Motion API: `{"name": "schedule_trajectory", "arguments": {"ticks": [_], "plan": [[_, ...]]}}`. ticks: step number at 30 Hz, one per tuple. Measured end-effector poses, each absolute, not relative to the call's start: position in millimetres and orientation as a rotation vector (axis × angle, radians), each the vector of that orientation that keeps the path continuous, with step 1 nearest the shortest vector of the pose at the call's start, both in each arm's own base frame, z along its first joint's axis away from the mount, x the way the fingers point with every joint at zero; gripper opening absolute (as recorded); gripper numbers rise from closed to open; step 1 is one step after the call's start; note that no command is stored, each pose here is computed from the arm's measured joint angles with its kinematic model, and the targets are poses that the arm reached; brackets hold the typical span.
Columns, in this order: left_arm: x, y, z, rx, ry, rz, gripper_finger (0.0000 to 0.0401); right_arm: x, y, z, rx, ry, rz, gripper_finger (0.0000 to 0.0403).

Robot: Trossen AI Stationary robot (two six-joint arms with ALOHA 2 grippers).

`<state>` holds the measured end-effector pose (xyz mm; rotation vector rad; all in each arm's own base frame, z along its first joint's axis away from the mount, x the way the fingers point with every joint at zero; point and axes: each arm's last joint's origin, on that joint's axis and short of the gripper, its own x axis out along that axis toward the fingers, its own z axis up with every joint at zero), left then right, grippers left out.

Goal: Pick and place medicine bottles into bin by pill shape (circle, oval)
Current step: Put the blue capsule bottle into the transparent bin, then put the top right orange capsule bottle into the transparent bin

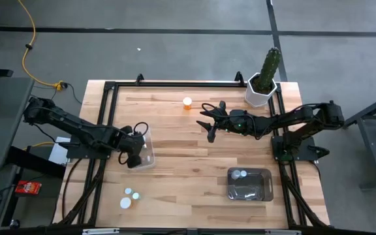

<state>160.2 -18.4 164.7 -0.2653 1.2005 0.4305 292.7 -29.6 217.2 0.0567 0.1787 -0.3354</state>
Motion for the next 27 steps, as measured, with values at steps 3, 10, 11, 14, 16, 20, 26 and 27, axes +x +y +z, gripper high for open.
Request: {"name": "schedule_trajectory", "arguments": {"ticks": [3,10,11,14,16,20,26,27], "plan": [[160.2,-18.5,164.7,-0.265,1.202,0.427,0.0116,292.7,-29.6,217.2,0.057,0.179,-0.336,0.0205],[160.0,-18.5,165.0,-0.251,1.208,0.42,0.0158,292.7,-29.7,217.2,0.057,0.179,-0.336,0.0205],[159.7,-18.4,166.2,-0.244,1.216,0.42,0.0162,292.7,-29.6,217.2,0.057,0.179,-0.336,0.0205],[162.7,-18.9,178.2,-0.241,1.222,0.421,0.017,292.7,-29.6,217.2,0.057,0.179,-0.336,0.0205],[166.1,-19.7,191.4,-0.248,1.221,0.412,0.0172,292.7,-29.6,217.2,0.057,0.179,-0.336,0.0205],[176.9,-21.0,227.8,-0.229,1.129,0.384,0.0172,292.7,-29.6,217.2,0.057,0.179,-0.336,0.0205],[196.9,-18.9,271.8,0.033,0.737,0.403,0.0172,292.7,-29.6,217.2,0.057,0.179,-0.336,0.0205],[200.9,-17.3,276.1,0.068,0.676,0.397,0.0172,292.7,-29.6,217.2,0.057,0.179,-0.336,0.0205]]}}
